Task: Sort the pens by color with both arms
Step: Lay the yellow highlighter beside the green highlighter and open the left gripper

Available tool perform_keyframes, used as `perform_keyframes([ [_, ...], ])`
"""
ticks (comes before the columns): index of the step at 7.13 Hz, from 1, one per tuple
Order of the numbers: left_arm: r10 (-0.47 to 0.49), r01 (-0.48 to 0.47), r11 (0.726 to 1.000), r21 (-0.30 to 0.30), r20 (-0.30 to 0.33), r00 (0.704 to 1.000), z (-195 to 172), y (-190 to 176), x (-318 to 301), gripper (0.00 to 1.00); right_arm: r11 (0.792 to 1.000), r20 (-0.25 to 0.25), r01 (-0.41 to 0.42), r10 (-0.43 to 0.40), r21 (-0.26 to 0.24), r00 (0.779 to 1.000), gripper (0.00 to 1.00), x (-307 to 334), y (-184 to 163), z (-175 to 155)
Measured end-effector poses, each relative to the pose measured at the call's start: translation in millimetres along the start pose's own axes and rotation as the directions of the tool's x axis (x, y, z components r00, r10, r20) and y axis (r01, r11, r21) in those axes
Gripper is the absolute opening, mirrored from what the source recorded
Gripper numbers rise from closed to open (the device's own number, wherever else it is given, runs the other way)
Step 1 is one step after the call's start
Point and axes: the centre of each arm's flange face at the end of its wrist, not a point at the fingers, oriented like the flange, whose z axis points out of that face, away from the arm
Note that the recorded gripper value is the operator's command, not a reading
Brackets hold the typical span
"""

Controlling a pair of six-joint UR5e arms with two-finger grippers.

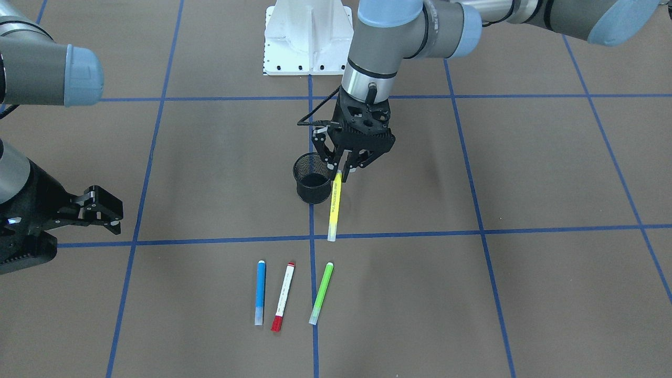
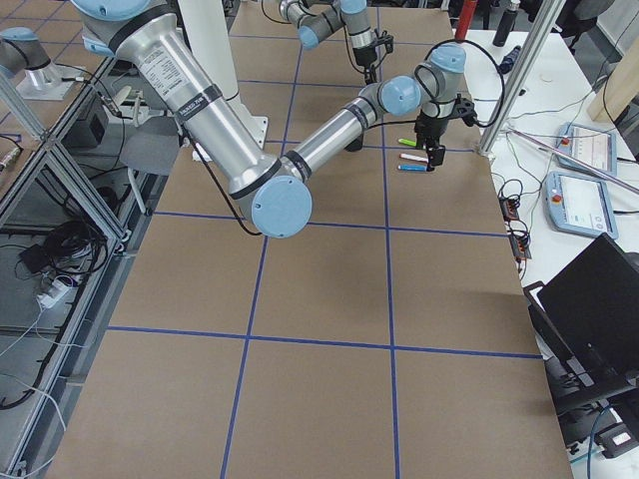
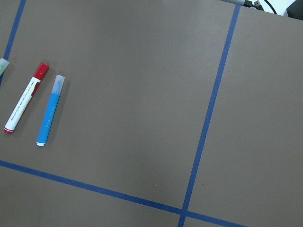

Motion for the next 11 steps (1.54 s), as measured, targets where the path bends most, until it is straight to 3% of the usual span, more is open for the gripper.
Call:
perform_keyframes([
  [3,0.065,-0.063,0.983,0.17,-0.008,0.998,122,-14,-53,0.0,1.0,0.0,0.001,-0.001,-0.003,1.0,1.0,0,0,2],
  [5,0.087,-0.09,0.976,0.196,0.028,0.996,155,-18,-74,0.0,1.0,-0.001,-0.001,0.001,-0.006,1.0,1.0,1,0,4],
  [6,0.087,-0.093,0.975,0.203,0.04,0.995,166,-19,-80,0.24,1.0,-0.002,-0.001,0.001,-0.007,1.0,1.0,1,0,5],
  [7,0.087,-0.094,0.974,0.207,0.043,0.995,173,-19,-84,0.67,1.0,-0.002,-0.001,0.001,-0.008,1.0,1.0,0,0,5],
  [8,0.087,-0.094,0.973,0.209,0.042,0.995,177,-19,-85,0.99,1.0,-0.002,-0.001,0.001,-0.009,1.0,1.0,0,0,6],
  [11,0.09,-0.095,0.973,0.212,0.035,0.995,176,-18,-83,1.0,1.0,-0.001,0.001,-0.001,-0.009,1.0,1.0,0,0,6],
])
